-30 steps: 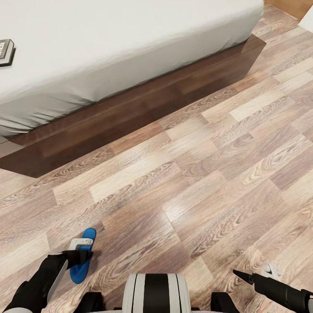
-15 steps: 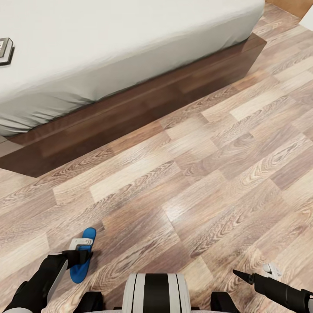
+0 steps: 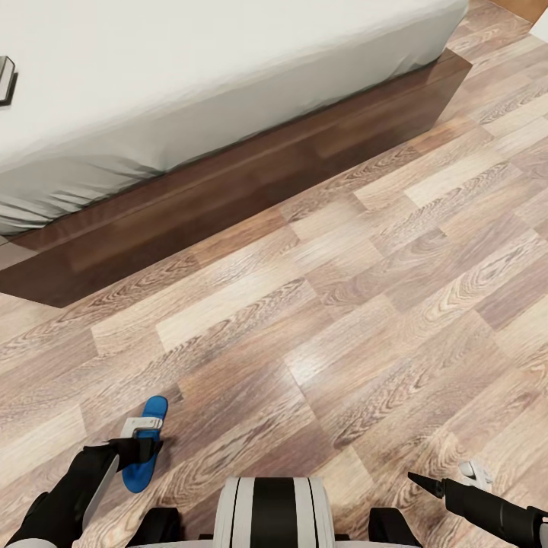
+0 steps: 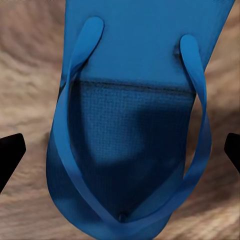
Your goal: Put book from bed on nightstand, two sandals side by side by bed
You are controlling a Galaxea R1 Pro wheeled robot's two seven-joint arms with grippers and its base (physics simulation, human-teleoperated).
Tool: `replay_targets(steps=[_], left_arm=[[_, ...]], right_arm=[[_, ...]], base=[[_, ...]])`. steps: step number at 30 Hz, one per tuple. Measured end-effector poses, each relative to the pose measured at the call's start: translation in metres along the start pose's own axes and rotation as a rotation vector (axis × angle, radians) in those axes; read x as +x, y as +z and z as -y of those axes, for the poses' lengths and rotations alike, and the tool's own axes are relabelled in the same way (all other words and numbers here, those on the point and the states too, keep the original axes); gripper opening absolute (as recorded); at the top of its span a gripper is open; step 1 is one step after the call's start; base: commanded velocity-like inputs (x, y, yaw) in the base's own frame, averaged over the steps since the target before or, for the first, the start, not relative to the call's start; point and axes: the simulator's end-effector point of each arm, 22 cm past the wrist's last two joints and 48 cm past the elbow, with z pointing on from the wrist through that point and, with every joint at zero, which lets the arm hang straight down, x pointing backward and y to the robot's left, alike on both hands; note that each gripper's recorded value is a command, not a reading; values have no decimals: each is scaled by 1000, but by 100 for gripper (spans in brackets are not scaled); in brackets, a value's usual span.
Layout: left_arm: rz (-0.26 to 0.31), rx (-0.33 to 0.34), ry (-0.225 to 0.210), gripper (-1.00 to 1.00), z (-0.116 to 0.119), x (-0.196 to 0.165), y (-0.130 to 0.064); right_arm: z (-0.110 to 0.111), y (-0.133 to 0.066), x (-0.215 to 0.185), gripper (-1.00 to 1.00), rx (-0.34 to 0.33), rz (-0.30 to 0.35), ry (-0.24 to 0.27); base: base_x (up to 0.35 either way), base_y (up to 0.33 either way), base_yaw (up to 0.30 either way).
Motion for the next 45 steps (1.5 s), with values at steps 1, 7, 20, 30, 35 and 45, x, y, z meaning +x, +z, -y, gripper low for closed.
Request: replay_targets(steps=[1,7,20,30,35,45], left_arm=[[0,0,0,100,0,0,0],[0,1,-1,100,0,0,0],[1,2,0,-100,0,-1,0],[1,1,0,-100,0,-1,0],[1,1,-1,-100,0,-1,0],[25,8,-3,-100,5,-11,-8]], right_arm=[[0,0,0,100,0,0,0],[0,0,0,100,0,0,0],[0,0,0,100,-1,0,0],[0,0,0,100,-1,0,0],[0,0,0,100,-2,0,0],[-7,-5,-7,100,-11,20,-12]], base=[[0,0,0],[0,0,0],[0,0,0],[0,0,0],[0,0,0],[0,0,0]])
